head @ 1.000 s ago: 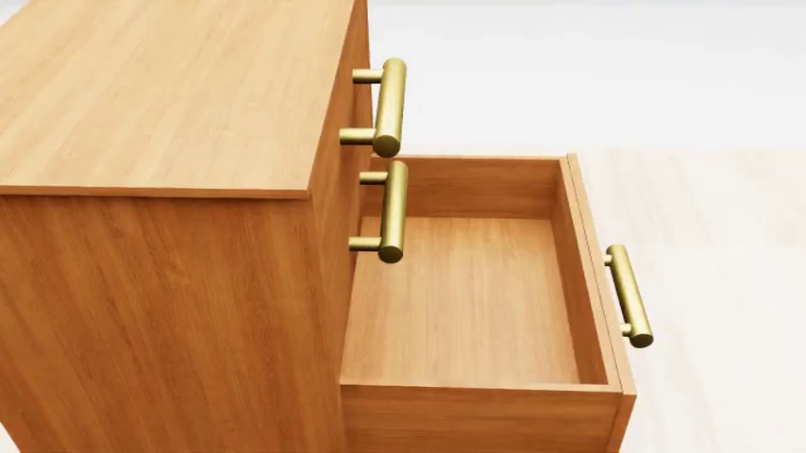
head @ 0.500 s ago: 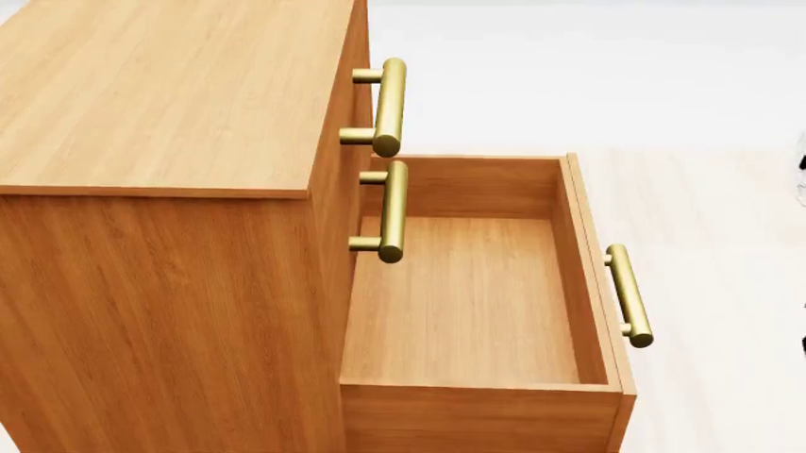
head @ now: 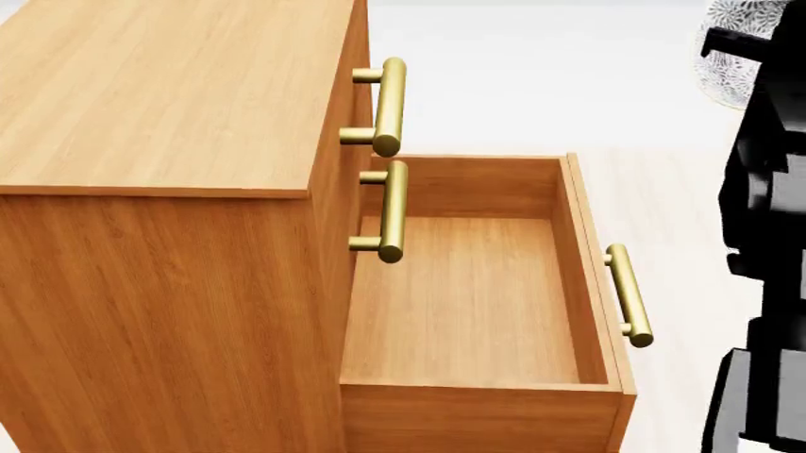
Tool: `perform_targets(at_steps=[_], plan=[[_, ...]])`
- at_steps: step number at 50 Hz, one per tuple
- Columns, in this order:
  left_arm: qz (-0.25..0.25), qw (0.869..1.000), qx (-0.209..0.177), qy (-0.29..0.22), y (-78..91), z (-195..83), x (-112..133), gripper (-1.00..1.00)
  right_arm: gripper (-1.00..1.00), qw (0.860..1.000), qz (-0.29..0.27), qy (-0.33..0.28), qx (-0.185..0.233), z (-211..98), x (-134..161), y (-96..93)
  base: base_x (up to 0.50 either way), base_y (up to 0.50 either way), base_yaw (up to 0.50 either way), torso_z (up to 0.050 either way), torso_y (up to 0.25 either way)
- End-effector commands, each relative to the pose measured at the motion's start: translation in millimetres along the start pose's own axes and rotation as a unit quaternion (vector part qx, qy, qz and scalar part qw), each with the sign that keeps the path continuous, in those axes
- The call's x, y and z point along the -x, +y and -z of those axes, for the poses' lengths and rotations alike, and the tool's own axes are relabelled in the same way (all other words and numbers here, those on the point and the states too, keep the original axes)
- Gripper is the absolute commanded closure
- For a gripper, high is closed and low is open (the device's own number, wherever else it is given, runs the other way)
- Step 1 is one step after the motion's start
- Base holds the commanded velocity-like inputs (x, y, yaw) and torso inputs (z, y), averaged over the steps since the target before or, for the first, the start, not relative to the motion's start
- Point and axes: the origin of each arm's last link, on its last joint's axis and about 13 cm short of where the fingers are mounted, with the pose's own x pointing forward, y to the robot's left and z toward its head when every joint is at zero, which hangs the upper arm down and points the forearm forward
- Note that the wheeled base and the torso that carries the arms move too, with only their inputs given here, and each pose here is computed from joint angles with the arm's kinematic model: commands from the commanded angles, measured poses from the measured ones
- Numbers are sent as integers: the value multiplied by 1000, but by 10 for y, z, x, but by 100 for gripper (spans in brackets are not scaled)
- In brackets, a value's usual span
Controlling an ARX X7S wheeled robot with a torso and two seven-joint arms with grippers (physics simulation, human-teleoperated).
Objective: Put the bowl in the bottom drawer of the cabinet and close it.
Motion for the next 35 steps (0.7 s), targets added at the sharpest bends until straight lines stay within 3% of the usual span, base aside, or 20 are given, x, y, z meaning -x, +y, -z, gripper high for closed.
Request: perform_targets(at_steps=[1,9,35], plan=[[0,1000,0,0,5,4,-7,-100,100,999,-39,-8,10,-231,-41,261,0,0,0,0,0],[0,1000,1,0,6,-5,-9,-100,100,997,-78,14,16,-201,25,421,0,0,0,0,1],[-1,1000,1,0,3,-12,-3,-100,100,985,-134,108,22,-5,163,603,0,0,0,0,0]])
